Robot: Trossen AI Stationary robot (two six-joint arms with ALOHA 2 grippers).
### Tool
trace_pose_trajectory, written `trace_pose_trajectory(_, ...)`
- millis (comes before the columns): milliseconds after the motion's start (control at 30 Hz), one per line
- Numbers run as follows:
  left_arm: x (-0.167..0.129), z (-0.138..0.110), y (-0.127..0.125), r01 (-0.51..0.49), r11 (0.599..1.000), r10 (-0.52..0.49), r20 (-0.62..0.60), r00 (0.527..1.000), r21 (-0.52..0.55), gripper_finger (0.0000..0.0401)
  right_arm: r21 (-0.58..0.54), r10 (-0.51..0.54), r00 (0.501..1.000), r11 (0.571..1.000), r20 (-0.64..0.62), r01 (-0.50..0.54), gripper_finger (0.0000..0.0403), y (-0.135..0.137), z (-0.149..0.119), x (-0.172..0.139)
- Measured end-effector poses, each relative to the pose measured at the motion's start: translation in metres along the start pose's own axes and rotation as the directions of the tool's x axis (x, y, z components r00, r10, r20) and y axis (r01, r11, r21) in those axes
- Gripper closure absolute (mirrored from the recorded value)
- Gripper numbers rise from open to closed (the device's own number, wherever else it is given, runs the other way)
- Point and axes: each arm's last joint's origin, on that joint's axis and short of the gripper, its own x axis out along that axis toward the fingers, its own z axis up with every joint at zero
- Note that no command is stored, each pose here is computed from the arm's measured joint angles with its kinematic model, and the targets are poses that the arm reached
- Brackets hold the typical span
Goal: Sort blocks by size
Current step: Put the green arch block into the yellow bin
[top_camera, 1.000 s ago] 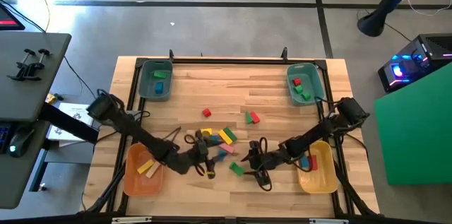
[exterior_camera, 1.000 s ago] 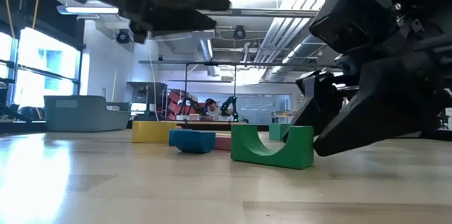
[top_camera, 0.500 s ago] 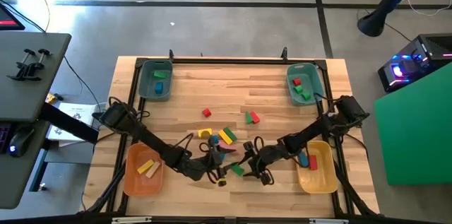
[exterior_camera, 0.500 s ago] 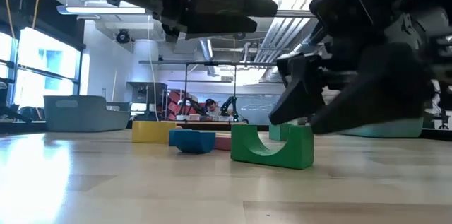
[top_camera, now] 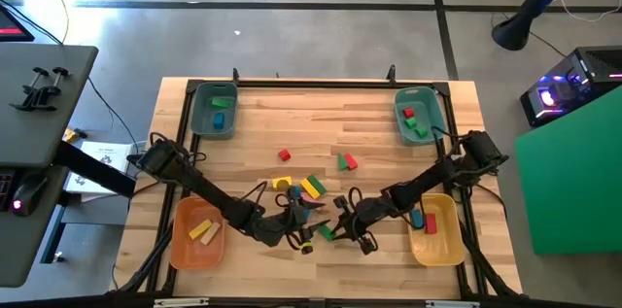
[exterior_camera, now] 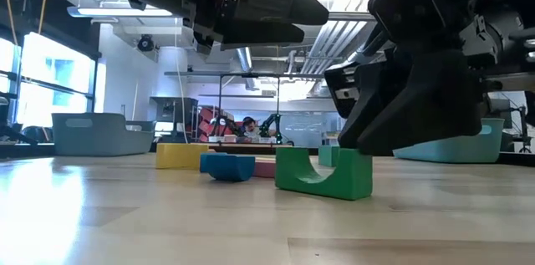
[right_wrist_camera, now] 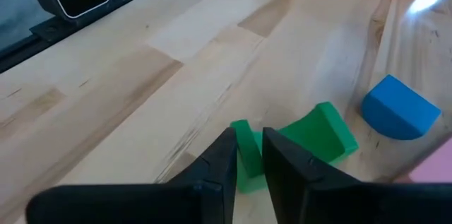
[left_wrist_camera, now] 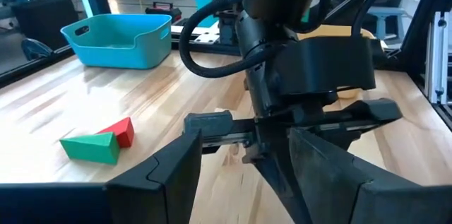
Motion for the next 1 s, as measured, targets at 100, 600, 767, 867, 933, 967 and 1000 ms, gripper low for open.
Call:
trace_pose_trajectory(100, -0.002, 0.000, -0.002, 0.005, 1.000, -0.005, -0.001, 1.000, -0.030, 0.0201, 0.001, 0.000, 1.000, 1.000, -0.006, 0.000, 0.0331, 0.000, -0.001, 0.000)
trace_pose_trajectory(600, -0.004, -0.001, -0.004, 0.013, 0.999, -0.013, -0.004, 1.000, -0.044, 0.0201, -0.003, 0.000, 1.000, 1.000, -0.013, 0.000, 0.0277, 0.001, -0.013, 0.010)
trace_pose_trajectory(767, -0.004, -0.001, -0.004, 0.013, 0.999, -0.014, -0.004, 1.000, -0.045, 0.0201, 0.022, -0.005, 1.000, 1.000, 0.019, 0.005, 0.0348, 0.002, -0.013, 0.013)
trace_pose_trajectory(867, -0.004, -0.001, -0.004, 0.013, 0.999, -0.013, -0.004, 1.000, -0.044, 0.0201, 0.041, -0.027, 0.999, 0.999, 0.046, 0.025, 0.0373, 0.006, -0.005, 0.010)
trace_pose_trajectory(933, -0.004, -0.002, -0.004, 0.013, 0.999, -0.013, -0.005, 1.000, -0.043, 0.0201, 0.055, -0.062, 0.997, 0.997, 0.049, 0.060, 0.0373, 0.011, 0.003, 0.004)
trace_pose_trajectory(967, -0.004, -0.002, -0.004, 0.013, 0.999, -0.013, -0.006, 1.000, -0.042, 0.0201, 0.067, -0.076, 0.996, 0.995, 0.051, 0.072, 0.0373, 0.014, 0.009, 0.000)
trace_pose_trajectory(1000, -0.004, -0.002, -0.004, 0.012, 0.999, -0.013, -0.007, 1.000, -0.041, 0.0201, 0.076, -0.083, 0.996, 0.994, 0.043, 0.079, 0.0372, 0.018, 0.014, -0.005)
